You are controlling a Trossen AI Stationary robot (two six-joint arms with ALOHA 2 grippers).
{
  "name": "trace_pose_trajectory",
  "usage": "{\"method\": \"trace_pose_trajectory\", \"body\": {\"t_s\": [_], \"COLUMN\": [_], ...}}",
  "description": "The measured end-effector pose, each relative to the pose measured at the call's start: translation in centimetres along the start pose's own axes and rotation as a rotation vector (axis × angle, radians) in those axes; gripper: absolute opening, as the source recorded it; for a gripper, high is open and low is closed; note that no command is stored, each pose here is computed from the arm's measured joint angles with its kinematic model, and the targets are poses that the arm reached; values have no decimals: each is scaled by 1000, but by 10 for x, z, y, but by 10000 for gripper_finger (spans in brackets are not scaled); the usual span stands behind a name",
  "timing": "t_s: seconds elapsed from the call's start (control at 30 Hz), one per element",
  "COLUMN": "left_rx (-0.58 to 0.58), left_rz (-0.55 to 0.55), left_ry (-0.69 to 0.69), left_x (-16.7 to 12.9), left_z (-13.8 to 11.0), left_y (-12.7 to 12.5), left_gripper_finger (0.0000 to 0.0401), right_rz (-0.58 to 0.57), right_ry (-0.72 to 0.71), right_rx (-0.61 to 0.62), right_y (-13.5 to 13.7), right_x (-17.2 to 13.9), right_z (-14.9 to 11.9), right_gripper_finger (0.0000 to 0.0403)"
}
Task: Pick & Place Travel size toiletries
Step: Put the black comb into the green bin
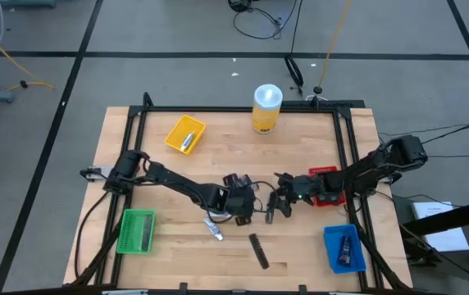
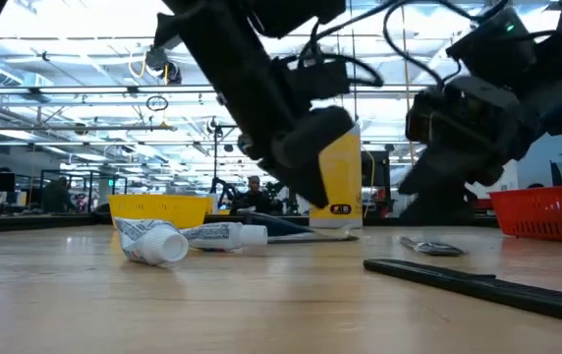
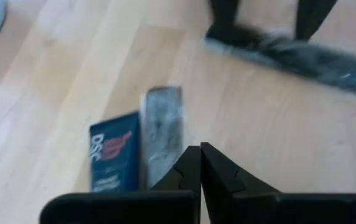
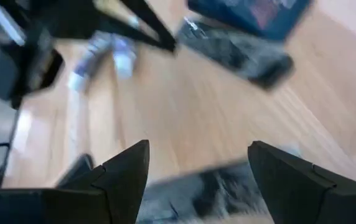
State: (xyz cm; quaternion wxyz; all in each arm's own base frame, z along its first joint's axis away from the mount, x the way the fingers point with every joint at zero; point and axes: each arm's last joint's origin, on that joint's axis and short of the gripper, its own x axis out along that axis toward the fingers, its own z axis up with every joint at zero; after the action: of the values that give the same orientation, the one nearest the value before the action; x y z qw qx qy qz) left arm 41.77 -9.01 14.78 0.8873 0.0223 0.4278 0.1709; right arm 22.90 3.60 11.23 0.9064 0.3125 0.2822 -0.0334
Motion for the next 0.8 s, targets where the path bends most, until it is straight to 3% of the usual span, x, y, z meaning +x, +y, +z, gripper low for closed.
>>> {"method": "trace_pose_trajectory", "body": {"t_s": [0.1,0.3,0.47,0.63,0.8], "left_rx": [27,80,34,-56,-71], "left_rz": [-92,-415,-461,-441,-519], "left_ry": [-68,-266,-325,-274,-166], "left_x": [-1,15,42,64,69], "left_z": [4,12,7,1,-1], "left_y": [-12,-42,-45,-31,-22], "left_gripper_finger": [6,2,6,4,2], "right_rz": [28,25,13,13,30], "right_ry": [-28,-46,-31,-26,39], "right_rx": [-51,-76,-94,-100,-98], "right_y": [5,4,3,3,2], "right_x": [-2,-4,-4,-4,-4], "right_z": [2,6,5,4,0], "right_gripper_finger": [265,265,265,265,265]}}
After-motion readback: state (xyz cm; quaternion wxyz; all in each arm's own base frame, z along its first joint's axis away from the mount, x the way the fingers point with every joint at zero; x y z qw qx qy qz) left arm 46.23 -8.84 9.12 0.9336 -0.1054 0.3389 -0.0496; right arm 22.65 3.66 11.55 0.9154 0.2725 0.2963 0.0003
